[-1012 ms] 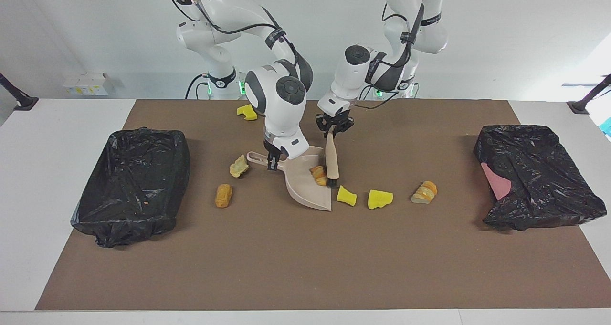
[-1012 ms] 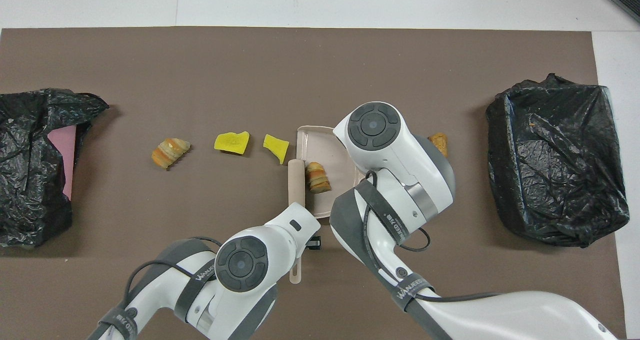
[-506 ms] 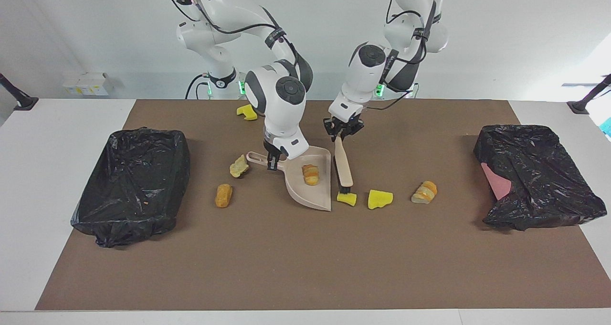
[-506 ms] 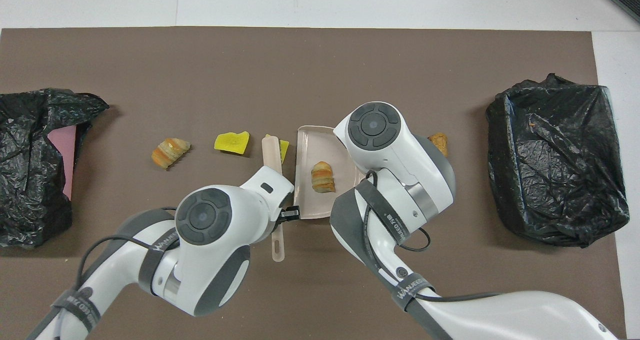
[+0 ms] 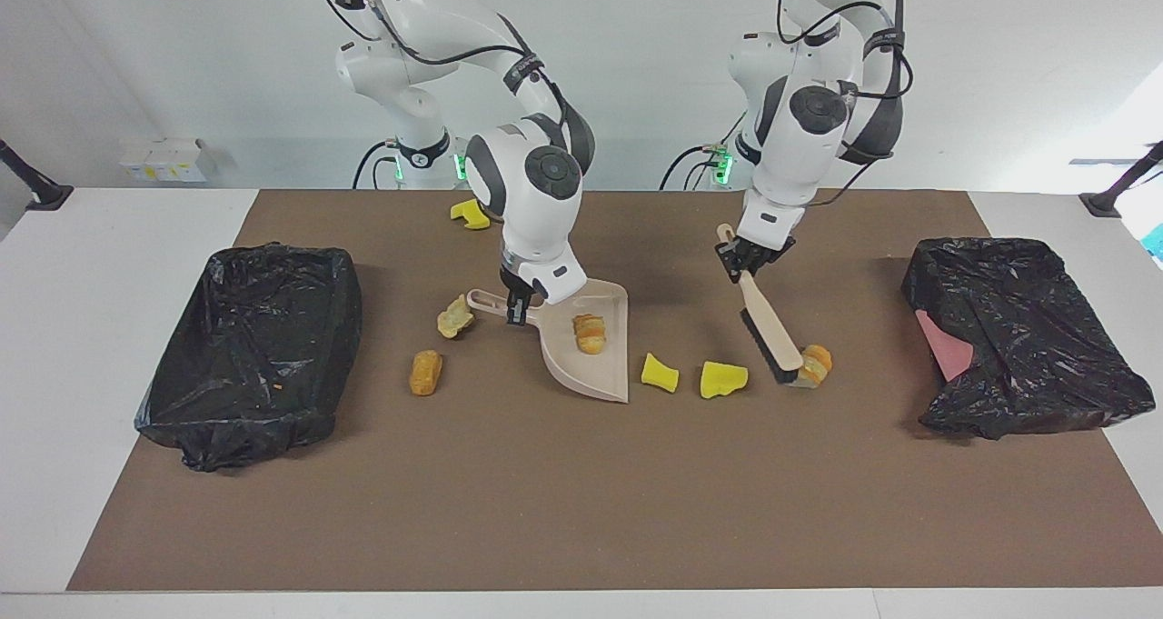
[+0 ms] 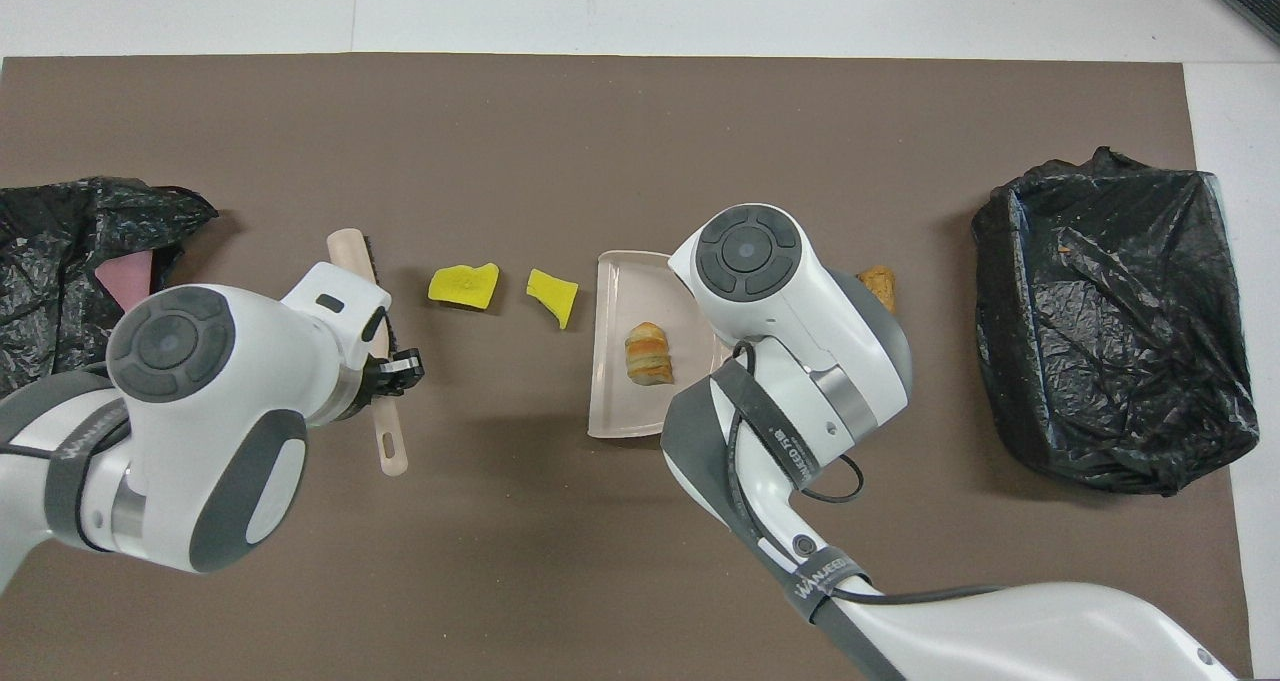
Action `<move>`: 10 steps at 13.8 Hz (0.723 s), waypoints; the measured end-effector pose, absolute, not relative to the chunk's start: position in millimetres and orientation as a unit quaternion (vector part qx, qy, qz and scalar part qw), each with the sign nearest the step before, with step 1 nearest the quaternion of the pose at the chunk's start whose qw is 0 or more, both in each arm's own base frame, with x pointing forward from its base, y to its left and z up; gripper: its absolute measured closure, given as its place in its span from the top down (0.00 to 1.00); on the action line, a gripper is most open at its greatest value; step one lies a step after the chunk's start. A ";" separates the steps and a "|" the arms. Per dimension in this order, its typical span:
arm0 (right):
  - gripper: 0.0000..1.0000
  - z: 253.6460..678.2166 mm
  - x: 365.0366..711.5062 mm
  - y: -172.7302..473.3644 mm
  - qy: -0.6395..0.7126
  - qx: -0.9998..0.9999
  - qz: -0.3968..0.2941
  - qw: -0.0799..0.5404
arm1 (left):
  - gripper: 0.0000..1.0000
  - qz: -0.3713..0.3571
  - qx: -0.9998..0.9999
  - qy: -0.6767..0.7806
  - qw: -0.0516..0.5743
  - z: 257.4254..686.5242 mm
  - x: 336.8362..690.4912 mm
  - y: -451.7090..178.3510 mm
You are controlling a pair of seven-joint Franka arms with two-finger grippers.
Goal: Sweep and dump trash in bin
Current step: 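Move the brush with the left gripper out beyond the far debris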
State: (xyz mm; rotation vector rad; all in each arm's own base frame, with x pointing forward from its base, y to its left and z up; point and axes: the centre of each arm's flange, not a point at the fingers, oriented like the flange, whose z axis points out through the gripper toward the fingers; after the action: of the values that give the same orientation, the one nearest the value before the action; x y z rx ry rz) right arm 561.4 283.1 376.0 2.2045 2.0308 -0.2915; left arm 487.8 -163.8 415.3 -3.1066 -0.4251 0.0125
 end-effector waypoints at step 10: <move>0.32 376.0 561.2 282.8 0.673 0.730 -0.098 0.065 | 0.26 0.044 -0.997 -0.056 0.016 361.9 500.9 -65.6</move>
State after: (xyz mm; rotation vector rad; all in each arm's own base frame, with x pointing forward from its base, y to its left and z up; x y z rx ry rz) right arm 561.2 282.8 376.0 2.2034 2.0302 -0.2947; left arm 500.9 -65.6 361.9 -3.1007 -0.1743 0.1383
